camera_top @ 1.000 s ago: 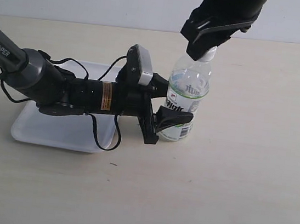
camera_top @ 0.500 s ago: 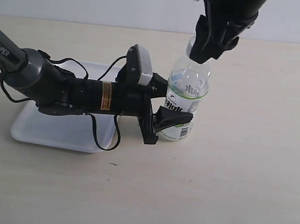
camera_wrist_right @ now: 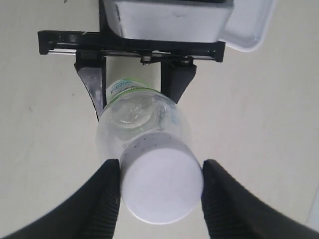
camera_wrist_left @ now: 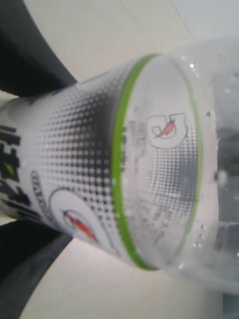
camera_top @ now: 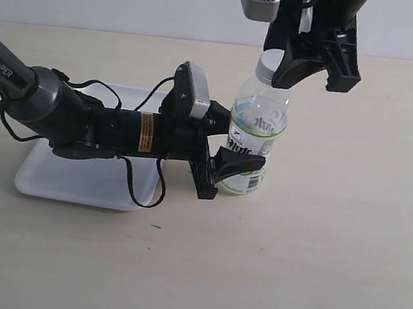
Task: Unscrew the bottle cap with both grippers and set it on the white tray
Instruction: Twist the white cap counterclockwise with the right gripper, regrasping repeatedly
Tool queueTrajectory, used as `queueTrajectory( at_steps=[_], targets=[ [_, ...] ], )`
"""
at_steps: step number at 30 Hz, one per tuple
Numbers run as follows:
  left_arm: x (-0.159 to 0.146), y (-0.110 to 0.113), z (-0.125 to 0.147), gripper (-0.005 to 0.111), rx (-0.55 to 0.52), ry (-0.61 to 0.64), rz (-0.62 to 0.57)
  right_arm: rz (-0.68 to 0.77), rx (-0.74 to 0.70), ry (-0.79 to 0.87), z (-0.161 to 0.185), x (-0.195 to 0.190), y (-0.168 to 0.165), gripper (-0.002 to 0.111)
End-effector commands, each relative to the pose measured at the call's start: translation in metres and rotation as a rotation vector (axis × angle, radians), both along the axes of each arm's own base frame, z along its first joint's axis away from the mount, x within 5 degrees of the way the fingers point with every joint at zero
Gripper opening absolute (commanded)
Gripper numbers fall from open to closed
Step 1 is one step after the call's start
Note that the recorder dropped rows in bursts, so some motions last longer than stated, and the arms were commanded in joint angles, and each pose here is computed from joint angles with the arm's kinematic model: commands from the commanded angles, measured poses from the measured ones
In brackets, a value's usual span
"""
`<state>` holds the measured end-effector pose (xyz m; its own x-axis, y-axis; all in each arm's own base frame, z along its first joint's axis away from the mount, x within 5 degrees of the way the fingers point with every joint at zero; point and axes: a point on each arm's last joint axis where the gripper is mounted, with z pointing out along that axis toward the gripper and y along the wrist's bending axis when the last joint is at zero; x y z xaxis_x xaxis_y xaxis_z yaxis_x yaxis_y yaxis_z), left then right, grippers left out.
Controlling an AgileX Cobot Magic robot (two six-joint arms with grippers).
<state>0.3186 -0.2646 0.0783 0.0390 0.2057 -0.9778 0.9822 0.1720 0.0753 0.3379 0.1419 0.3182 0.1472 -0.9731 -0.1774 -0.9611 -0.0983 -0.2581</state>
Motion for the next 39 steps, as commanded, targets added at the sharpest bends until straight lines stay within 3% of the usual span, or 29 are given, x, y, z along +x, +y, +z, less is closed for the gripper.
queueTrajectory(
  at_steps=[1,13,18,22,23,25,26,28,32,36,39],
  targets=[
    [-0.001,0.002,-0.003,0.0,0.048,-0.001,-0.005,0.188,-0.06,-0.058,0.002,0.001,0.0,0.0],
    [-0.001,0.002,-0.003,0.0,0.048,-0.001,-0.005,0.581,-0.092,-0.139,0.003,-0.001,0.005,0.0],
    [-0.001,0.002,-0.003,0.0,0.048,-0.001,-0.005,0.583,-0.083,-0.139,0.003,-0.002,0.006,0.002],
    [-0.001,0.002,-0.003,0.0,0.048,-0.001,-0.005,0.522,-0.068,-0.123,0.003,-0.002,0.006,0.018],
    [-0.001,0.002,-0.003,0.0,0.048,-0.001,-0.005,0.508,-0.064,-0.12,0.003,-0.002,0.006,0.025],
    [-0.001,0.002,-0.003,0.0,0.048,-0.001,-0.005,0.494,-0.061,-0.116,0.003,-0.002,0.006,0.049],
    [-0.001,0.002,-0.003,0.0,0.048,-0.001,-0.005,0.443,-0.048,-0.106,0.004,-0.002,0.006,0.066],
    [-0.001,0.002,-0.003,0.0,0.048,-0.001,-0.005,0.281,-0.005,-0.074,0.007,-0.004,0.005,0.079],
    [-0.001,0.002,-0.003,0.0,0.046,-0.002,-0.006,-0.055,0.089,-0.013,0.017,-0.009,0.003,0.079],
    [-0.001,0.002,-0.004,0.0,0.05,-0.001,-0.004,-0.571,0.233,0.117,0.021,-0.011,0.002,0.079],
    [-0.001,0.002,-0.004,0.0,0.05,-0.001,-0.004,-0.781,0.286,0.175,0.02,-0.011,0.003,0.079]
  ],
)
